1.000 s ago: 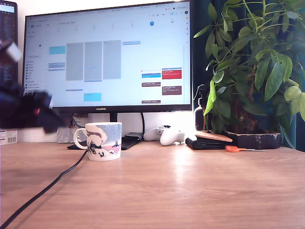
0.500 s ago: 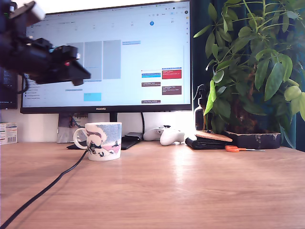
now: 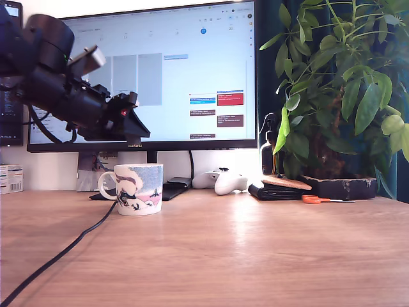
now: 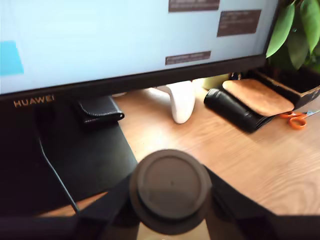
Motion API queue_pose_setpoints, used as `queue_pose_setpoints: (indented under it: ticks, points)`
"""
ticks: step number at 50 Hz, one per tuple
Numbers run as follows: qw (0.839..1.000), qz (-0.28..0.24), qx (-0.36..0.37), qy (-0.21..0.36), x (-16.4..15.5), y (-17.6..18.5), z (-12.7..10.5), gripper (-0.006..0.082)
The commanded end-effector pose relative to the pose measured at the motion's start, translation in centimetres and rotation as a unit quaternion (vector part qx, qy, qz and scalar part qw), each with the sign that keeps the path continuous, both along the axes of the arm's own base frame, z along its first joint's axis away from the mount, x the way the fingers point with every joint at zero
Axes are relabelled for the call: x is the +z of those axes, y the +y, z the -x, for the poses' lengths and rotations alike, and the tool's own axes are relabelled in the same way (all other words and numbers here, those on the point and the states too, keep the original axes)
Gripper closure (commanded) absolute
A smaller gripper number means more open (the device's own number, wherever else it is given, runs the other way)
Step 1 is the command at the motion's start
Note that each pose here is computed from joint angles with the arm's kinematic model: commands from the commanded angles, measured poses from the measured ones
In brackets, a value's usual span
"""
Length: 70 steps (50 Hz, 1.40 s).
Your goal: Pick the grey coffee capsule and place it inside the blue coffee cup
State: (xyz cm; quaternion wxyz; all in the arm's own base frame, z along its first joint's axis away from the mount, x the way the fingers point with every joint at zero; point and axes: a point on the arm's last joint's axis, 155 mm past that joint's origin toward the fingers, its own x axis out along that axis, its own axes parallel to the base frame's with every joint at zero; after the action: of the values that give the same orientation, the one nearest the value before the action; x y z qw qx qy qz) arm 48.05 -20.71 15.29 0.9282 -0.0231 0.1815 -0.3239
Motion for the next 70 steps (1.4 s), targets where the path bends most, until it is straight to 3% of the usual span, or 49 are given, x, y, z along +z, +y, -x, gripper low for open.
queue_pose_setpoints:
  ticks: [1,17,19,25,28,39,46,51,60,64,70]
  points:
    - [1.0,-0.002,-0.003,0.015,-1.0,-0.3,0.1,0.0786]
    - [0.999,-0.01,-0.007,0.049,-2.5,-0.2,0.8,0.0747]
    - [0.999,-0.011,-0.007,0.053,-2.7,-0.2,0.9,0.0657]
    - [0.999,-0.014,-0.009,0.052,-2.7,-0.3,1.0,0.0188]
    - [0.999,-0.013,-0.009,0.051,-2.6,-0.3,1.0,0.012]
    - [0.999,-0.013,-0.01,0.05,-2.5,-0.4,1.0,0.0128]
    - [0.999,-0.012,-0.009,0.046,-1.8,-0.2,1.0,0.0249]
    - [0.999,-0.01,-0.005,0.035,0.0,0.2,1.0,0.0331]
    - [1.0,-0.01,0.009,0.001,4.3,1.9,1.4,0.0343]
    - [1.0,-0.012,0.028,-0.006,6.0,3.3,1.8,0.0459]
    - [0.998,-0.016,0.053,-0.016,8.1,5.5,2.4,0.0757]
